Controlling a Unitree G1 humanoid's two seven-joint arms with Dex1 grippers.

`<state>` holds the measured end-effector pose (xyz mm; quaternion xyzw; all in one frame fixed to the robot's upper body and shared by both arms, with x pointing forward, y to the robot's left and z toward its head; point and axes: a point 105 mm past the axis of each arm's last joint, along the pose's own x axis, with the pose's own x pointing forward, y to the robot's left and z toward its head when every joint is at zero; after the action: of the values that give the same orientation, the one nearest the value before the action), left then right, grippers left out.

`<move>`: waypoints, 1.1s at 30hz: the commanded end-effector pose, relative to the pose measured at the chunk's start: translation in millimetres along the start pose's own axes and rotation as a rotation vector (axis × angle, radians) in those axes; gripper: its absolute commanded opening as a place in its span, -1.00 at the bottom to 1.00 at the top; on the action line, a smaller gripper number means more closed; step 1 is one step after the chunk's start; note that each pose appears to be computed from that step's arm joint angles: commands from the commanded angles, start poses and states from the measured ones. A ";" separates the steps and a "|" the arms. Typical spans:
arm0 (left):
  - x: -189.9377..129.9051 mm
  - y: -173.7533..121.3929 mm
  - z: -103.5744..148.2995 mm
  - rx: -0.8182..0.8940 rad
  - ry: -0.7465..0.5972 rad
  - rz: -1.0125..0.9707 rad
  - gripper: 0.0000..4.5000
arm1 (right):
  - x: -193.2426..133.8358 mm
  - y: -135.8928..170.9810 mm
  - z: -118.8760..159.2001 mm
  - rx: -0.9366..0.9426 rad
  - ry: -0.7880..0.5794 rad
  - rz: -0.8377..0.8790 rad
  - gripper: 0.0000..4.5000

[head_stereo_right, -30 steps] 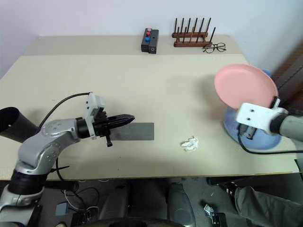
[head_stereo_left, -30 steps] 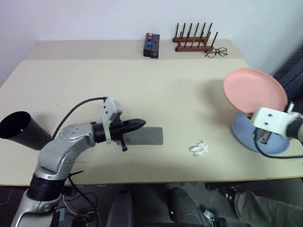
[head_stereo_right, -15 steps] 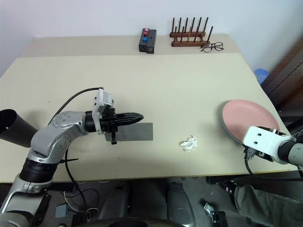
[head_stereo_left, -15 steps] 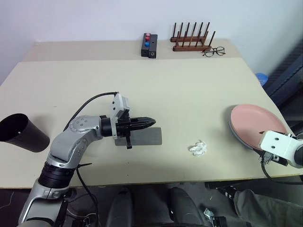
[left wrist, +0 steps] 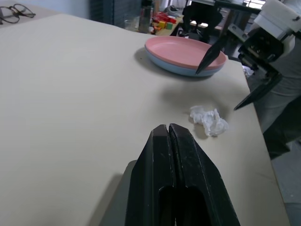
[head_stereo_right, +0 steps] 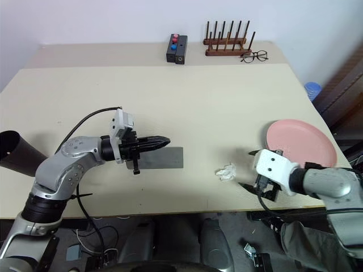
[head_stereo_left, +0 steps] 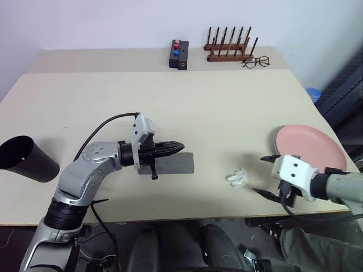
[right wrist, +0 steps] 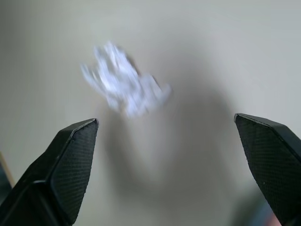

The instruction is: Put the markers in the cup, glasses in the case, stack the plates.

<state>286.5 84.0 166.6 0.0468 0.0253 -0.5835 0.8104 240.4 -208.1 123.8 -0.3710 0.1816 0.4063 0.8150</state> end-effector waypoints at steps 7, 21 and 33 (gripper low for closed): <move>-7.8 -8.0 10.2 0.028 -0.005 -0.002 -1.00 | 27.1 6.4 11.8 -0.031 -0.052 0.018 0.99; -11.1 -7.9 5.2 0.020 0.009 0.010 -1.00 | 31.1 5.3 9.3 0.006 -0.070 0.024 -0.98; -24.8 -4.9 -5.0 -0.002 0.026 0.065 -1.00 | -48.4 -94.8 -25.9 -0.027 0.122 -0.349 -0.98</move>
<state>275.8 105.4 153.1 0.0424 0.0595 -0.5579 0.8267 284.3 -277.8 171.8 -0.4139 0.1645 0.2603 0.8567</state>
